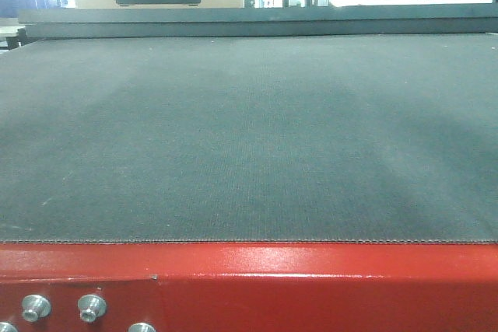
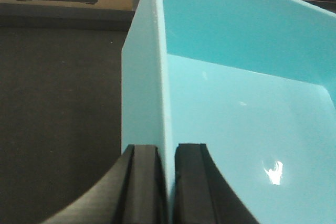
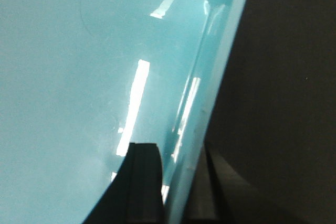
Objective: Fetch blue bin and place on conveyor start
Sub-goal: 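Hold the bin above the conveyor belt with both grippers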
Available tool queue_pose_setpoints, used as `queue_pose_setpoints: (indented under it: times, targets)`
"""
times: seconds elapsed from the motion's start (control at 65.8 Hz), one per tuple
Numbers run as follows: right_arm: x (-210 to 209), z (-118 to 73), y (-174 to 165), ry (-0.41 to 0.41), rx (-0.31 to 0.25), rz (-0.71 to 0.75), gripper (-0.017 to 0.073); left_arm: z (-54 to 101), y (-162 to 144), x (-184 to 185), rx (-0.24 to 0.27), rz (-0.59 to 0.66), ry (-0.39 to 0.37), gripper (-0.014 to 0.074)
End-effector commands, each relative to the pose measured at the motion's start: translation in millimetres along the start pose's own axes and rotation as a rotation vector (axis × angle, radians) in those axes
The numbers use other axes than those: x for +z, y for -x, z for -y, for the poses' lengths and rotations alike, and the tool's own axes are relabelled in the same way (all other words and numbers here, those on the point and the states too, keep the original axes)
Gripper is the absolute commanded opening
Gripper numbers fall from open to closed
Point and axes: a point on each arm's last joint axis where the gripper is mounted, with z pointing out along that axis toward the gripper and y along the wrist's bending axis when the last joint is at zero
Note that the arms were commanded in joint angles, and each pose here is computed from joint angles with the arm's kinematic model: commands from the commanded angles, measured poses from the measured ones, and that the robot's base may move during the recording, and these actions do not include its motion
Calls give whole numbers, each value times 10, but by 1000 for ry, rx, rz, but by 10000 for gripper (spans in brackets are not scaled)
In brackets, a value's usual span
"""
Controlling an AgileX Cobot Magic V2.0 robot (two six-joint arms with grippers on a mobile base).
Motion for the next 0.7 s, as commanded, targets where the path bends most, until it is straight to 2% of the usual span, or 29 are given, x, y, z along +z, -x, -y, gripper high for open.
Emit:
queue_pose_setpoints:
  times: [0.0, 0.38, 0.547, 0.684]
  targets:
    - [-44, 20, 48, -24, -44, 39, -151, 27, 114, -92, -24, 91, -29, -111]
    - [-44, 20, 48, -24, -44, 39, -151, 27, 114, -92, -24, 91, -29, -111]
    - [-47, 15, 100, -20, -45, 96, -151, 27, 112, -92, -24, 89, -29, -111]
    - [-98, 0, 132, -12, -44, 127, -151, 19, 49, -88, -26, 20, -20, -111]
